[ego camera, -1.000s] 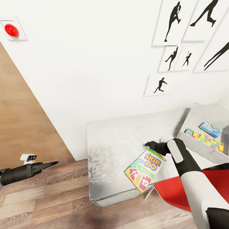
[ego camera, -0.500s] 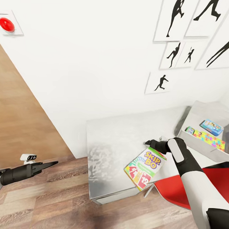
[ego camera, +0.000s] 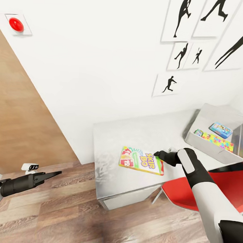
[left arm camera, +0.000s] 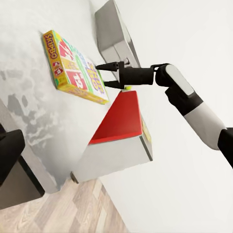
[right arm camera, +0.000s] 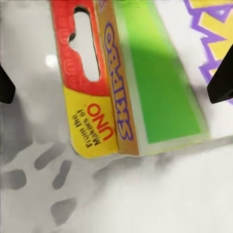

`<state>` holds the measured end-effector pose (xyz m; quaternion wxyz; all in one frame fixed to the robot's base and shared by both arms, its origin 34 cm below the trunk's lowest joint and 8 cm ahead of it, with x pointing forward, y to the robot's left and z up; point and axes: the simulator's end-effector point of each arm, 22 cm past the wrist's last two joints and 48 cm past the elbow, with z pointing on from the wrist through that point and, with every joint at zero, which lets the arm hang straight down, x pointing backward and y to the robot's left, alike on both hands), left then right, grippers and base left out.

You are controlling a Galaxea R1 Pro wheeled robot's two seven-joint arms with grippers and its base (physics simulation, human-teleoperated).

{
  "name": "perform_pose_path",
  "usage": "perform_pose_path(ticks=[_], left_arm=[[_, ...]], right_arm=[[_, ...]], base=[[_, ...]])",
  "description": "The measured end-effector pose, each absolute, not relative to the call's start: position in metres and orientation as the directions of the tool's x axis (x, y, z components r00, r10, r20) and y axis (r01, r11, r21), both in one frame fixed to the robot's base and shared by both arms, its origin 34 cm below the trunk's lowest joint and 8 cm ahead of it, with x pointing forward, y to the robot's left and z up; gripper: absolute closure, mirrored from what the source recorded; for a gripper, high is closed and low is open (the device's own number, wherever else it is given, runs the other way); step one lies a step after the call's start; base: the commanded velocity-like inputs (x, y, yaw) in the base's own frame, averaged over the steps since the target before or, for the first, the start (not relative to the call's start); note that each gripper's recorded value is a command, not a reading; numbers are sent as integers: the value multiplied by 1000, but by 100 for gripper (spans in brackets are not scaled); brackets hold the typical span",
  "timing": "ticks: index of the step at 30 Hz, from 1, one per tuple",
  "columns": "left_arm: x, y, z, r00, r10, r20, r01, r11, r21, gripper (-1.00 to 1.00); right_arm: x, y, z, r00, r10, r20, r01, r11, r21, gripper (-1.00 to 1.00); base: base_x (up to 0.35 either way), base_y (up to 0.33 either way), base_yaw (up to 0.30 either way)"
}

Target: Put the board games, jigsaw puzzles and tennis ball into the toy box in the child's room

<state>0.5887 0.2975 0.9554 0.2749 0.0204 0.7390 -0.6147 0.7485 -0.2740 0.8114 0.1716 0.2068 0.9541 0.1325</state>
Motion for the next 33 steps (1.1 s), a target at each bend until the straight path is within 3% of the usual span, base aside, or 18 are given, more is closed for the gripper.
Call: perform_pose_path(ticks=[14, 33], left_arm=[[588, 297, 956, -850, -309, -427, 364, 242, -899, -100], [588, 297, 956, -850, -309, -427, 365, 241, -899, -100]], right_arm=[[749, -275, 812, -857, 435, -278, 346, 884, 315, -100], [749, -273, 812, -855, 436, -282, 346, 883, 317, -100]], base=[[-23, 8, 0], [117, 173, 0]])
